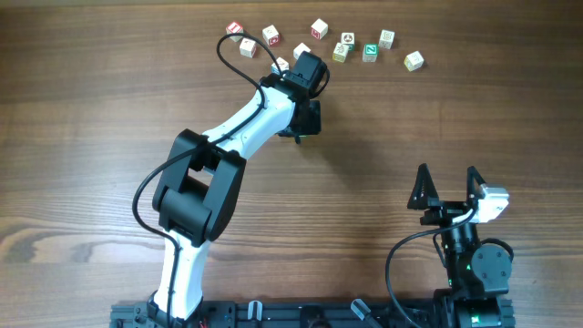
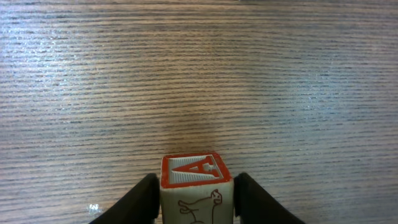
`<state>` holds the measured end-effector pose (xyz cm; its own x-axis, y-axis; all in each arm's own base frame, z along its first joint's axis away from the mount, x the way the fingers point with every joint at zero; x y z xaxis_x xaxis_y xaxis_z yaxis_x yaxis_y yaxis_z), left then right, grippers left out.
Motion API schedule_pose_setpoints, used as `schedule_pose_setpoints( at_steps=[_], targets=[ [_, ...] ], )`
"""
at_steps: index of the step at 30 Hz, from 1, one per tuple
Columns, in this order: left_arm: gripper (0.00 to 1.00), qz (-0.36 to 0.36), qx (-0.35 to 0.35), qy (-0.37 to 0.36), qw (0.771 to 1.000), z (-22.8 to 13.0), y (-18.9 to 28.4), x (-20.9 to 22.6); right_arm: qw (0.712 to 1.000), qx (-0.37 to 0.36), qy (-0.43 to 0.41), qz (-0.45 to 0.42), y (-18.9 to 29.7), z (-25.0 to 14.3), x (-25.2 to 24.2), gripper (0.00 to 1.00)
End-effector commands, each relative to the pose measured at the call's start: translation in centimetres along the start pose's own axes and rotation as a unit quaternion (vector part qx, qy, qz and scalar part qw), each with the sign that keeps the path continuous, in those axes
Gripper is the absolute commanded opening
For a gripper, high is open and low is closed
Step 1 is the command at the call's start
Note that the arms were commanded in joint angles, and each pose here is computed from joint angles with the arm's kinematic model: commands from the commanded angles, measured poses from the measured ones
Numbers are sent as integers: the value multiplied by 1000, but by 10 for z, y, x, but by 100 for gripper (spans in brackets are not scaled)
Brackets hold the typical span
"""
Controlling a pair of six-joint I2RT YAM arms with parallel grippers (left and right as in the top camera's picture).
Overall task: Form a tower
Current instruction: 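Lower the 'A' block onto the open table and release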
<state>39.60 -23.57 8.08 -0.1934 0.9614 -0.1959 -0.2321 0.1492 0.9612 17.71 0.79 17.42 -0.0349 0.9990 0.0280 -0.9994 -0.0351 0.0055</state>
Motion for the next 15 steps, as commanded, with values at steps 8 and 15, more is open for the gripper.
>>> schedule_pose_setpoints(
  at_steps=[8, 15],
  targets=[
    [80, -41, -50, 1, 998, 27, 48, -15, 1000, -5, 9, 9, 0, 1, 2, 100],
    [100, 27, -80, 86, 993, 42, 185, 72, 1000, -5, 9, 9, 0, 1, 2, 100]
  ],
)
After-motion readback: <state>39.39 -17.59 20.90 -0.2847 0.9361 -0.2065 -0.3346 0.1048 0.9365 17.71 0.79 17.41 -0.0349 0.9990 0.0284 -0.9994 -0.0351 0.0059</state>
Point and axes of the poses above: each gripper's point midway between its finger pads, its own y axis back along the fingers, its own x axis along the line the jaws close on, z = x × y, the point moved 7 cm from there along y, back along the fingers, and after that the axes turned 13 degrees about y, right-handed, at the moved point
